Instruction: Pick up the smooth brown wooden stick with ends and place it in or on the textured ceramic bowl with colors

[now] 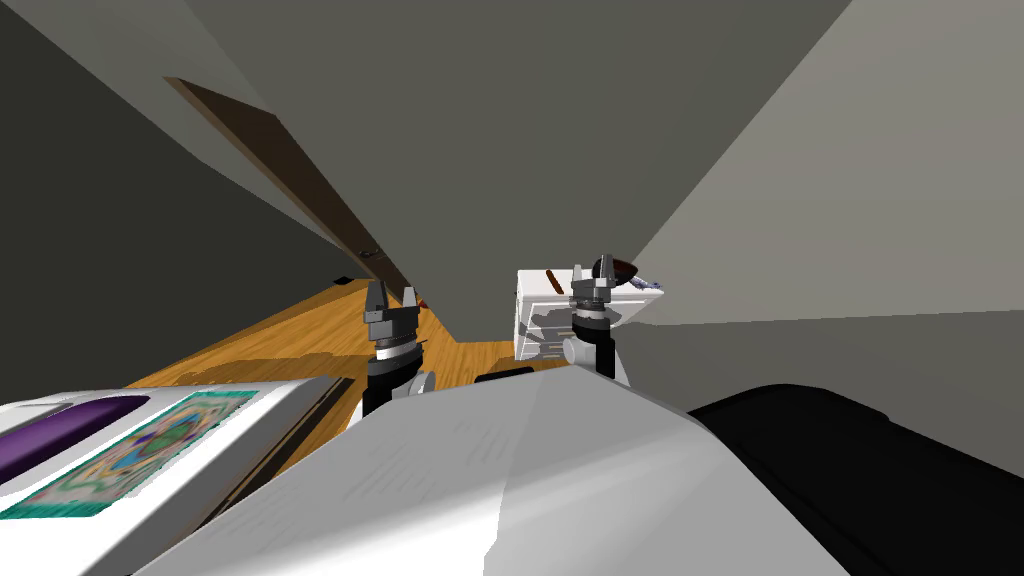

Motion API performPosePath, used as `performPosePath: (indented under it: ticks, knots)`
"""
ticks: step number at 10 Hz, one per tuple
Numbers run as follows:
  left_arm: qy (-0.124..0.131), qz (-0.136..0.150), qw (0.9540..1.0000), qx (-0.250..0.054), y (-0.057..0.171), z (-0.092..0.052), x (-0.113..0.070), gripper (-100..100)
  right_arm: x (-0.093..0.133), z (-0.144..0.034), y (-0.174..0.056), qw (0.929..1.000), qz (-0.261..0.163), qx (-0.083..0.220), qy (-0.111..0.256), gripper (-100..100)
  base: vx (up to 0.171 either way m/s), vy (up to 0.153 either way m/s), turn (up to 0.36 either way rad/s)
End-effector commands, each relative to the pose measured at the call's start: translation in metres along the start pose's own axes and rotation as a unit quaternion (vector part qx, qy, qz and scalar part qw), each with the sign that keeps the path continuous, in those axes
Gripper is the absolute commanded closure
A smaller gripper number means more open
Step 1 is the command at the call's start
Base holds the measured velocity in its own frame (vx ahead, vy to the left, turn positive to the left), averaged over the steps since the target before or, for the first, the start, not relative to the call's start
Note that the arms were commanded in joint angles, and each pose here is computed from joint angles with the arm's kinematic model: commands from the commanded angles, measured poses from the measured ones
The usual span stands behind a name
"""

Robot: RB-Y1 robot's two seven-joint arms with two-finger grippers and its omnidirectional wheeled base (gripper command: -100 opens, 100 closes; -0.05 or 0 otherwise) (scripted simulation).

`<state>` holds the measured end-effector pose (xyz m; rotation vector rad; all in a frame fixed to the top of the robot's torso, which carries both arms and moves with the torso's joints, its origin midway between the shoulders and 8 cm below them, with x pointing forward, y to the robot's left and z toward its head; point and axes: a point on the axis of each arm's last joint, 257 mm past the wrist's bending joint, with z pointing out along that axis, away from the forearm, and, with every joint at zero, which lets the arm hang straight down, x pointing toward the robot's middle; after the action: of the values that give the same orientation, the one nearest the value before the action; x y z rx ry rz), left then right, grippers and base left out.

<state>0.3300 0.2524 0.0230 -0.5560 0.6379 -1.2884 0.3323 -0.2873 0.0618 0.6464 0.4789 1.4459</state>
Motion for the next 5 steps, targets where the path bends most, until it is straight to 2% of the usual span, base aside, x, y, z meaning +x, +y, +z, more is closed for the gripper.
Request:
performPosePath:
  ticks: [1,3,5]
  knots:
    - [0.0,0.0,1.0,0.0,0.0,0.0,0.0,0,0.008,-0.002,-0.004,0.9998,-0.007,0.005,0.018,-100,-0.03,0.021,-0.019]
    - [0.0,0.0,1.0,0.0,0.0,0.0,0.0,0,0.024,-0.009,-0.013,0.9982,-0.02,0.014,0.056,-100,-0.078,0.046,-0.038]
    - [0.0,0.0,1.0,0.0,0.0,0.0,0.0,0,0.043,-0.02,-0.027,0.9941,-0.036,0.024,0.099,-100,-0.124,0.042,-0.037]
